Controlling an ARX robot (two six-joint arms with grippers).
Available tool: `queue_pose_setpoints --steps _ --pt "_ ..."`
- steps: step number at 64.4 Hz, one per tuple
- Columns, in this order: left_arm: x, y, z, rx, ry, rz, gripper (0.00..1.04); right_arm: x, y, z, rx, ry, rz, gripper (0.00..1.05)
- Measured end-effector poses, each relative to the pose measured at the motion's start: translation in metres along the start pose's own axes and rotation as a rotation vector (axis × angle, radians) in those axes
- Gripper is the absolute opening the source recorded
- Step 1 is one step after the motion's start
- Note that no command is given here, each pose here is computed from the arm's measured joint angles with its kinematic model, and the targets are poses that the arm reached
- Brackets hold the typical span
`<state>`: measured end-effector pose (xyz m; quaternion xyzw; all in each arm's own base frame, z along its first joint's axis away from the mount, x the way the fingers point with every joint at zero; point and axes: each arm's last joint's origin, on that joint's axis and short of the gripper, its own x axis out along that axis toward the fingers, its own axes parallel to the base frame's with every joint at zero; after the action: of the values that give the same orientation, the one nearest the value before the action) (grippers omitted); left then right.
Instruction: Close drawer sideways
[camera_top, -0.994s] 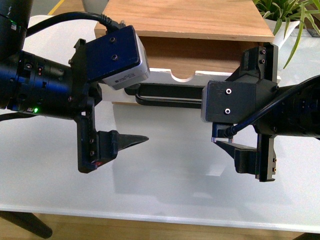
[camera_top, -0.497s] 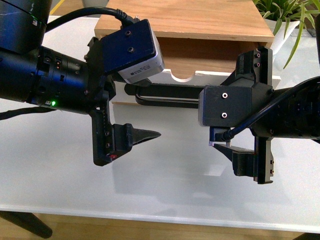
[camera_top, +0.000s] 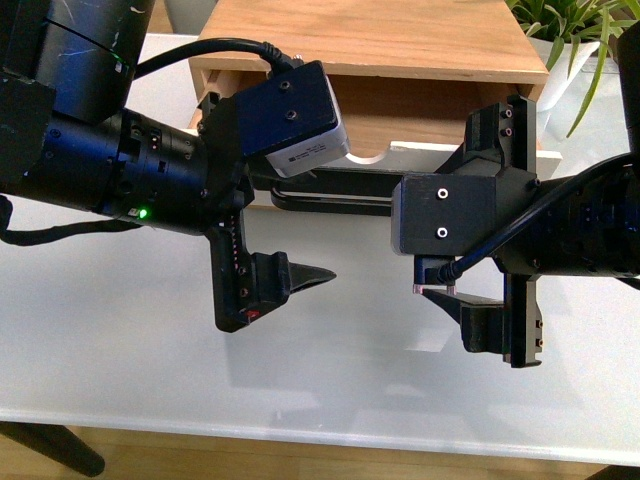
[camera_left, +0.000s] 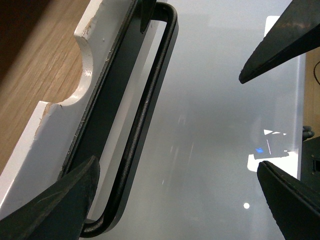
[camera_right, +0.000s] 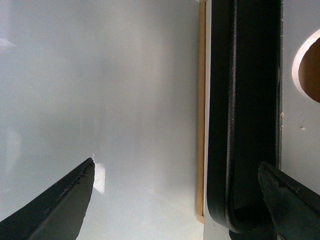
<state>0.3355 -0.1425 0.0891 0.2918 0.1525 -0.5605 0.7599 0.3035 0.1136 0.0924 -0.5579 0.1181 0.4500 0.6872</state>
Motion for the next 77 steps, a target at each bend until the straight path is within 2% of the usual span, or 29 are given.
queue_pose_setpoints --steps 77 --pt "0.022 0.008 -0.005 -0.024 0.048 -0.036 0.96 0.016 -0.002 -0.003 -0.008 0.007 0.033 0.96"
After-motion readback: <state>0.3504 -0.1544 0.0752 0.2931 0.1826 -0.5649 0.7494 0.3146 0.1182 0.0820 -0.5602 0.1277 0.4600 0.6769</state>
